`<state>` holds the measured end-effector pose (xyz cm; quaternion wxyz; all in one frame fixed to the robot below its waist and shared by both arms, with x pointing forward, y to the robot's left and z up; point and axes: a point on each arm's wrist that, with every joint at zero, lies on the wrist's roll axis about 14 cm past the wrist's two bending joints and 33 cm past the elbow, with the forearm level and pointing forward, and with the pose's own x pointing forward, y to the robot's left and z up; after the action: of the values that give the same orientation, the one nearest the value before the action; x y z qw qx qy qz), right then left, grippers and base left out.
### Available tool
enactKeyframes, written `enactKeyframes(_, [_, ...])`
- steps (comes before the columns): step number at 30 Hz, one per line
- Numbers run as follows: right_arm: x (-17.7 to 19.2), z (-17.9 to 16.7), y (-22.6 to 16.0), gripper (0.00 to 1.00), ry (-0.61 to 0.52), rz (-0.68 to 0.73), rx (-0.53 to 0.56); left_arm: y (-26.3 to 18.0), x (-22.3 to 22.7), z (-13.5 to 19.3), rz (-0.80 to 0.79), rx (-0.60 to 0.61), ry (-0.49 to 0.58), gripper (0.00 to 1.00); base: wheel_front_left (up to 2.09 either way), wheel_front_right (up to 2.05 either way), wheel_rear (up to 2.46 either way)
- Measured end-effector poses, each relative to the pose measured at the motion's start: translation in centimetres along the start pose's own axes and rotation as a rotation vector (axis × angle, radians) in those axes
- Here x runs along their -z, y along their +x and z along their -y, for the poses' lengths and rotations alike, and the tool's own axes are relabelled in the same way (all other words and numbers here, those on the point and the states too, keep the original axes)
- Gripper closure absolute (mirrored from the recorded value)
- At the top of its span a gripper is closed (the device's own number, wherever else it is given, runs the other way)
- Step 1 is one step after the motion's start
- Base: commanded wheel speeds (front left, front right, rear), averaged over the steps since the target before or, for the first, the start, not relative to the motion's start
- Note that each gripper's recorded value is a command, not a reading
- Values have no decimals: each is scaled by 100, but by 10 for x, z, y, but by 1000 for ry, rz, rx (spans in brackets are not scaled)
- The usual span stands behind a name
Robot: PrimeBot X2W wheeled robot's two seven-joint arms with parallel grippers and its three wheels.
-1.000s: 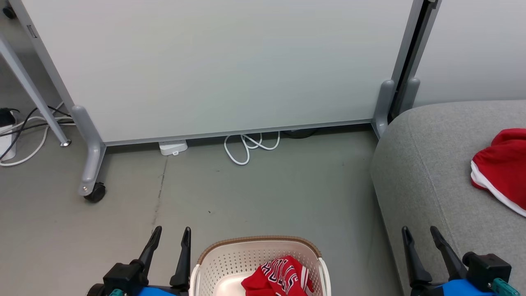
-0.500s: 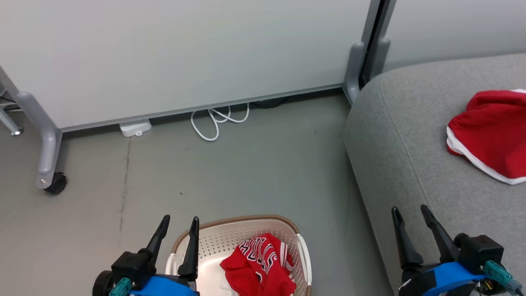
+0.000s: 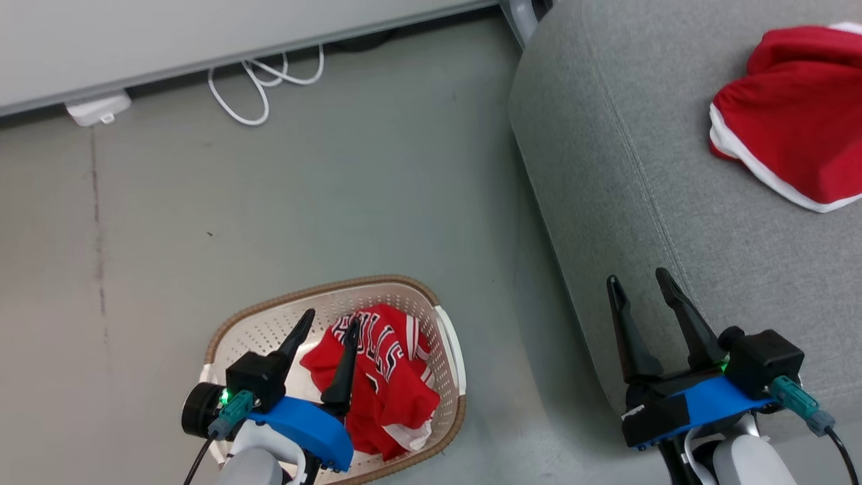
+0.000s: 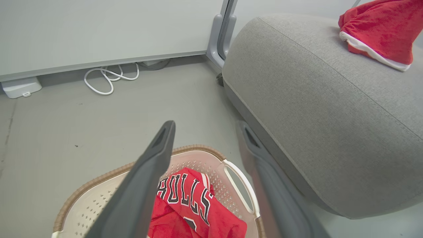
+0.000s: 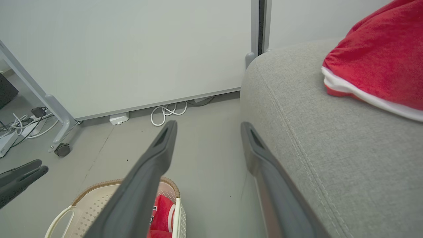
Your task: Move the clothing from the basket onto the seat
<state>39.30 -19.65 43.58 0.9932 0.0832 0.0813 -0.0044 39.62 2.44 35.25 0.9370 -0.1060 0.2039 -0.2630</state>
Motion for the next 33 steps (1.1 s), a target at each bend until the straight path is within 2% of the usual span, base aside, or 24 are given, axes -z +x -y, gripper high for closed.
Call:
enactKeyframes(16, [40, -3, 42, 0, 7, -68, -28, 66, 107, -10, -320, 80, -69, 0, 0, 0, 0])
enactKeyframes(29, [74, 9, 53, 0, 12, -140, -2, 84, 179, -15, -532, 76, -141, 0, 0, 0, 0])
enactKeyframes(33, [78, 12, 53, 0, 20, -149, 6, 89, 189, -12, -559, 84, -154, 0, 0, 0, 0])
